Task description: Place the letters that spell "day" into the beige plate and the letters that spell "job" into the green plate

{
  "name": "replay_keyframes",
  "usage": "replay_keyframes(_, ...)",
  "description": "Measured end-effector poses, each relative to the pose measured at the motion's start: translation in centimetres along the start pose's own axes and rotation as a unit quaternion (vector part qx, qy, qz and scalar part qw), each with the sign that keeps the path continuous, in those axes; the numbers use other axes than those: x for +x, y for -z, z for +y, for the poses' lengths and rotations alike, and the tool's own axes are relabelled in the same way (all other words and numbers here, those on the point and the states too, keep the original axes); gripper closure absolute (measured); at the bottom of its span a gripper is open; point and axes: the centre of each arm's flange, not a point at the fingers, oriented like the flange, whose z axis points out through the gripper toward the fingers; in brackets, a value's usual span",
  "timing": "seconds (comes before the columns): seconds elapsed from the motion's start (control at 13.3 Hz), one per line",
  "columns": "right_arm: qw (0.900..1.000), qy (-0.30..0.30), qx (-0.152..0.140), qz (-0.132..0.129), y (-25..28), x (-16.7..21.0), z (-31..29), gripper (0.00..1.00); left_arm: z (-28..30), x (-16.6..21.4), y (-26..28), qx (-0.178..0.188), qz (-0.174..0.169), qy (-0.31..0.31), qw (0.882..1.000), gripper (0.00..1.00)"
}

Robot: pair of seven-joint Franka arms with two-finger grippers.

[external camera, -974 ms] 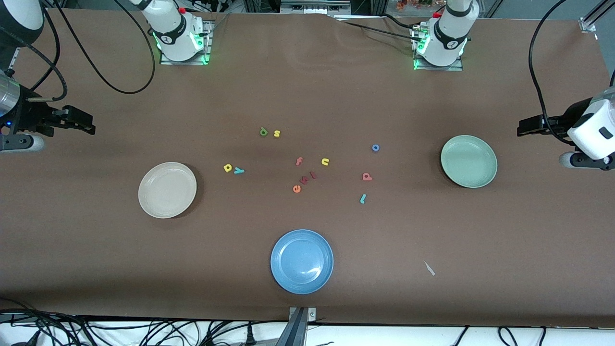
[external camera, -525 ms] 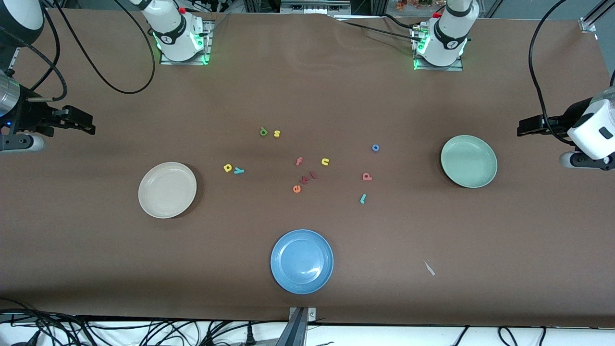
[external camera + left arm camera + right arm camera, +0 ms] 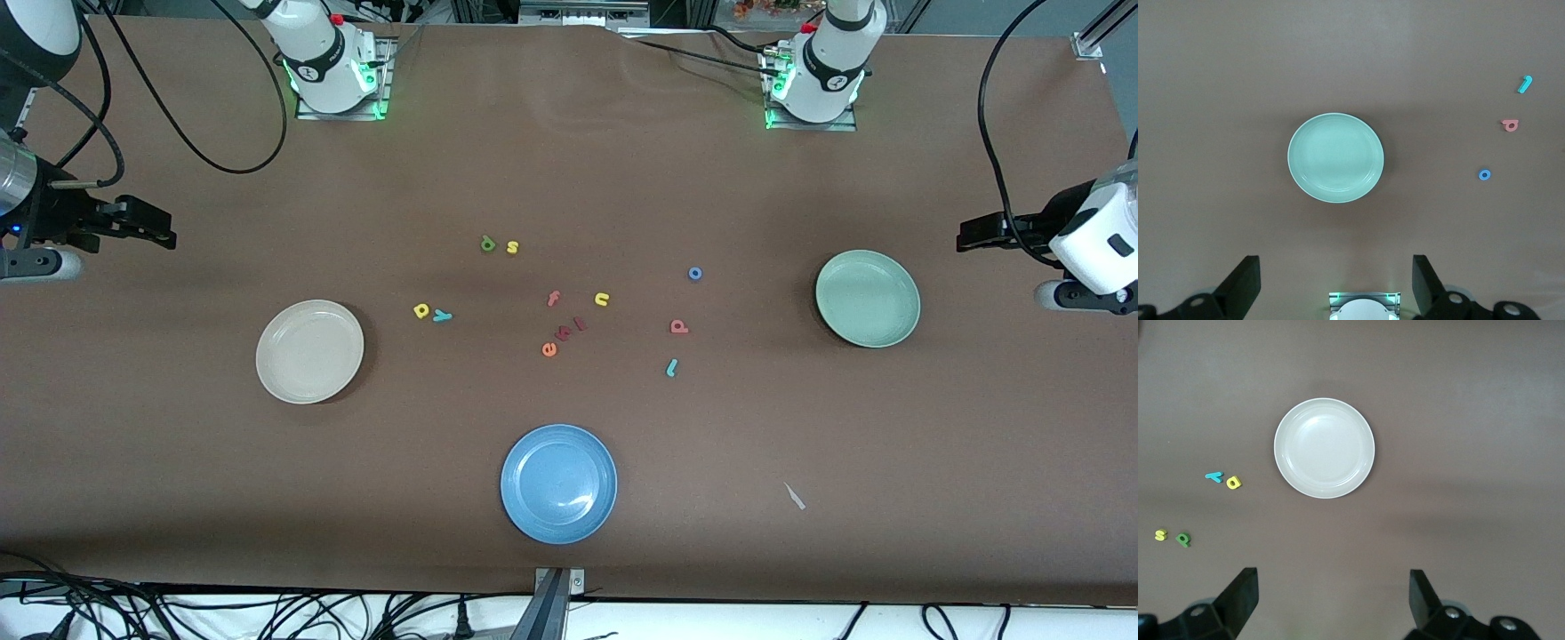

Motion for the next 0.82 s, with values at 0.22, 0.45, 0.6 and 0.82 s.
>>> replay_keyframes(0.22,1.000,0.000,0.000,0.000,0.00,0.00,0.01,0.00,0.01,0.04,-0.24,0.000,-0.003,0.000,1.000,0.00)
replay_keyframes(0.45,1.000,0.000,0.000,0.000,0.00,0.00,0.01,0.00,0.01,0.06,-0.34,0.000,-0.004,0.000,1.000,0.00)
replay_keyframes(0.6,1.000,0.000,0.000,0.000,0.00,0.00,0.01,0.00,0.02,0.06,-0.37,0.000,-0.004,0.000,1.000,0.00)
replay_keyframes(0.82,1.000,0.000,0.000,0.000,0.00,0.00,0.01,0.00,0.03,0.07,-0.42,0.000,-0.005,0.000,1.000,0.00)
